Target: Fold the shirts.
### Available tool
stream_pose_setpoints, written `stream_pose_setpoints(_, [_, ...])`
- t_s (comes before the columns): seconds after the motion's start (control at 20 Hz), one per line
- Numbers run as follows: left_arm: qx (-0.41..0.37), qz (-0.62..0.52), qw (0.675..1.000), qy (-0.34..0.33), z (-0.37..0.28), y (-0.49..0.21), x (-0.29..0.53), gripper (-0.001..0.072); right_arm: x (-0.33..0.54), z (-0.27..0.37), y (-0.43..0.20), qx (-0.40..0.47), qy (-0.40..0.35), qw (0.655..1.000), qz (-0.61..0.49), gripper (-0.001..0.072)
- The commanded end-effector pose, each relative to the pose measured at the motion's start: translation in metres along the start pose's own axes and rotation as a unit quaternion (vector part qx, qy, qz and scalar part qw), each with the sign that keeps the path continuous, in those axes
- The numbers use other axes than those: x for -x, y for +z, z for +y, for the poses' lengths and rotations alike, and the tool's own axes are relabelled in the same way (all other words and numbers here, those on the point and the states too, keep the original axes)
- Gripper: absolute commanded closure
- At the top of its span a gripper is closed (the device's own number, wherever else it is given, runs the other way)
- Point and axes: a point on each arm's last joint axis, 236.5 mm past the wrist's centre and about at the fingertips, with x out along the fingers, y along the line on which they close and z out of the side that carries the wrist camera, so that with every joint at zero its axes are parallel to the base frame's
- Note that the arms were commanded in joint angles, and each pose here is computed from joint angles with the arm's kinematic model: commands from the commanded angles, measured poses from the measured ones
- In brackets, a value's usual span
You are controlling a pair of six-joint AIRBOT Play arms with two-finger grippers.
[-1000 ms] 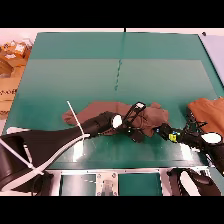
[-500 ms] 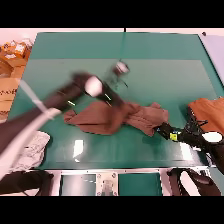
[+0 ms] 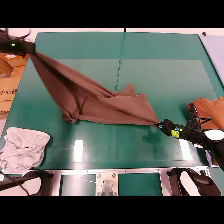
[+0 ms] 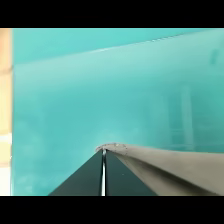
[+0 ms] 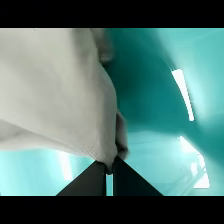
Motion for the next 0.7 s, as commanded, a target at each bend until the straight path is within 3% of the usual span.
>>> stream_pose_setpoints(0.0, [0.027,-0.005,0.999,-0.018,0.022,-0.006,-0.035,0.0685,0.001,0.003,0.005,0.0,0.003,1.0,-0.006,0.0691])
stream_pose_setpoints(0.1, [0.047,0.004,0.997,-0.054,0.005,-0.014,-0.059,0.0683,0.003,0.01,0.009,-0.005,0.014,1.0,-0.013,0.0691])
stream_pose_setpoints(0.15, [0.061,0.015,0.996,-0.071,-0.003,-0.021,-0.07,0.0521,0.004,0.014,0.012,-0.01,0.022,1.0,-0.017,0.0691])
stream_pose_setpoints(0.2, [0.07,0.033,0.994,-0.076,-0.007,-0.031,-0.078,0.0067,0.005,0.018,0.015,-0.012,0.027,0.999,-0.02,0.0691])
stream_pose_setpoints(0.25, [0.083,0.055,0.992,-0.075,-0.006,-0.041,-0.078,0.0005,0.006,0.019,0.017,-0.01,0.027,0.999,-0.022,0.0691])
stream_pose_setpoints(0.4, [0.079,0.17,0.979,-0.077,0.002,-0.089,-0.056,0.0004,0.008,0.023,0.022,-0.005,0.03,0.999,-0.028,0.0691])
stream_pose_setpoints(0.65, [0.118,0.36,0.912,-0.154,-0.04,-0.171,-0.009,0.0006,0.008,0.022,0.022,-0.005,0.029,0.999,-0.028,0.069])
